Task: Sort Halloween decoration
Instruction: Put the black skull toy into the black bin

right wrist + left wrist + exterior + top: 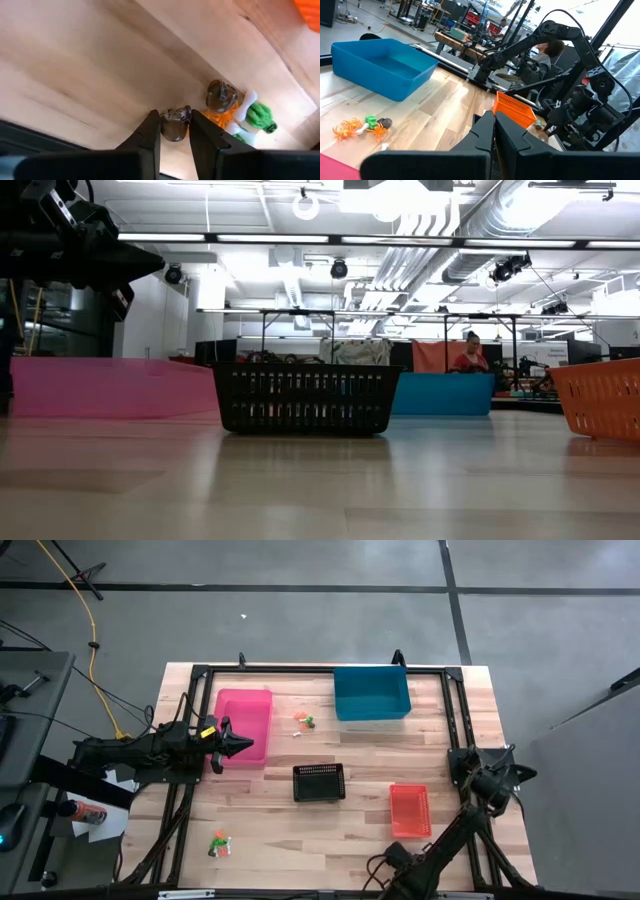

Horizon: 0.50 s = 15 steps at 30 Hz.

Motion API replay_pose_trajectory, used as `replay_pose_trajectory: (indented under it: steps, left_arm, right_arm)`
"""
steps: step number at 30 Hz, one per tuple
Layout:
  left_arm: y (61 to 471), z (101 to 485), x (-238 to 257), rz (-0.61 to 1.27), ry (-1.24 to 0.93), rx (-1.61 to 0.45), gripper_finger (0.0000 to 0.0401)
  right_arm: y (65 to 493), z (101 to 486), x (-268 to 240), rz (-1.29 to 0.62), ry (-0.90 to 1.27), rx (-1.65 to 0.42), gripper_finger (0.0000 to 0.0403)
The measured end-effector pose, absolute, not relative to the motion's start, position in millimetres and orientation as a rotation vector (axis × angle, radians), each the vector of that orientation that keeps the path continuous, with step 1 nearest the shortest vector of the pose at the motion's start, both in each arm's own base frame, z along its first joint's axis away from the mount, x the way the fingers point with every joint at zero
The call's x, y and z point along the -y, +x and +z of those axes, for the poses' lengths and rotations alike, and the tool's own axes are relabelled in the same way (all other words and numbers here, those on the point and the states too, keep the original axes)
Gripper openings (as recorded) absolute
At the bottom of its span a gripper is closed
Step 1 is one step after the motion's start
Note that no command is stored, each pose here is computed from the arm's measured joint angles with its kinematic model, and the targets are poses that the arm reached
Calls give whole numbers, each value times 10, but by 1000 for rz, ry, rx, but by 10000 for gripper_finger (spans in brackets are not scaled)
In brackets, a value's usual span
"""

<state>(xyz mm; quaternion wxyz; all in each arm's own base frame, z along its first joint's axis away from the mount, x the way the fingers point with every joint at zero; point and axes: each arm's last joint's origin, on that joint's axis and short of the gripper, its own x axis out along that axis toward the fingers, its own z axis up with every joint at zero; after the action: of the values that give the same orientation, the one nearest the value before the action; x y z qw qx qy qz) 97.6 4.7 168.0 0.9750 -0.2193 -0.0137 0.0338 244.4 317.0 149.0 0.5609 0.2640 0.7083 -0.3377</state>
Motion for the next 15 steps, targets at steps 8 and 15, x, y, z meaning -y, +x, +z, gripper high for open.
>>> replay_pose_trajectory:
  steps: [8,15]
  left_arm:
    - [976,1680,-47,68,-442,27,3]
    - [976,1680,-47,68,-442,27,3]
  right_arm:
    - [2513,1662,-3212,-693,572,-1654,55]
    - [2608,1855,-3208,-582,453,-1557,54]
